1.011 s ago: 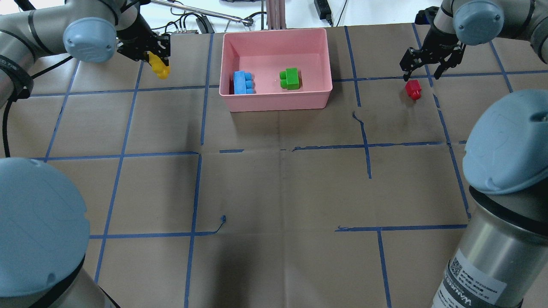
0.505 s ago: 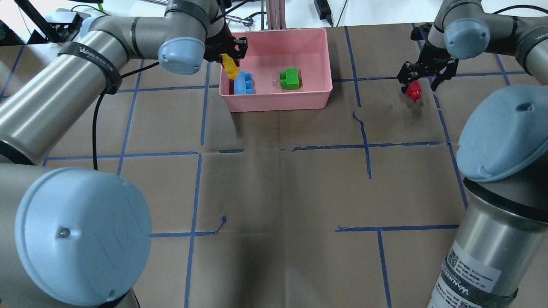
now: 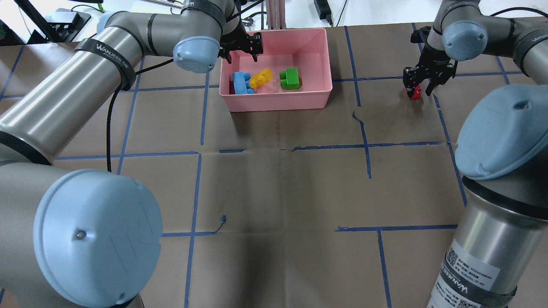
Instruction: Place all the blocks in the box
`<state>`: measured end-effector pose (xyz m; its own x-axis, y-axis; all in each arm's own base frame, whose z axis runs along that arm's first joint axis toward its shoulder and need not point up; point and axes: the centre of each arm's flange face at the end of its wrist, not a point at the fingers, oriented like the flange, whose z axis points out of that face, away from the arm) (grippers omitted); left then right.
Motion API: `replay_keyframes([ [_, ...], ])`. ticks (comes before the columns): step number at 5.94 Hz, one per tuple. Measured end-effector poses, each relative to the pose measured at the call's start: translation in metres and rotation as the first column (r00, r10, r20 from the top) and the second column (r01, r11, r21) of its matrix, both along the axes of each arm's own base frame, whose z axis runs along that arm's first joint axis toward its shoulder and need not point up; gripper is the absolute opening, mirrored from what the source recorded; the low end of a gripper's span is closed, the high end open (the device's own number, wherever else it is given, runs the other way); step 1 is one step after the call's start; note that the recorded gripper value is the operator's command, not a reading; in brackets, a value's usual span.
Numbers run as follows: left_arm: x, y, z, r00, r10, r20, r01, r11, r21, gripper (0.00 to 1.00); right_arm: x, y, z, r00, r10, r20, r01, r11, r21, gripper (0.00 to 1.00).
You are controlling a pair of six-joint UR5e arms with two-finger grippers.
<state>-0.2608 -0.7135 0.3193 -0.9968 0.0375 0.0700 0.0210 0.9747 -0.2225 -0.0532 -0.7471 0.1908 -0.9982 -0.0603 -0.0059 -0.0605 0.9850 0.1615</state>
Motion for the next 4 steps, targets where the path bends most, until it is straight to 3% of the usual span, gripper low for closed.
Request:
replay_keyframes([
  [2, 0.028, 0.024, 0.030, 0.997, 0.023, 0.078, -0.032, 0.993, 0.115, 0.99, -0.001, -0.005, 0.009, 1.000, 0.001, -0.007, -0.001, 0.999, -0.037, 0.20],
  [4, 0.060, 0.062, 0.086, 0.994, 0.001, 0.105, -0.021, 0.983, 0.185, 0.99, 0.004, -0.020, 0.049, 1.000, 0.010, -0.024, -0.013, 0.993, -0.120, 0.20],
])
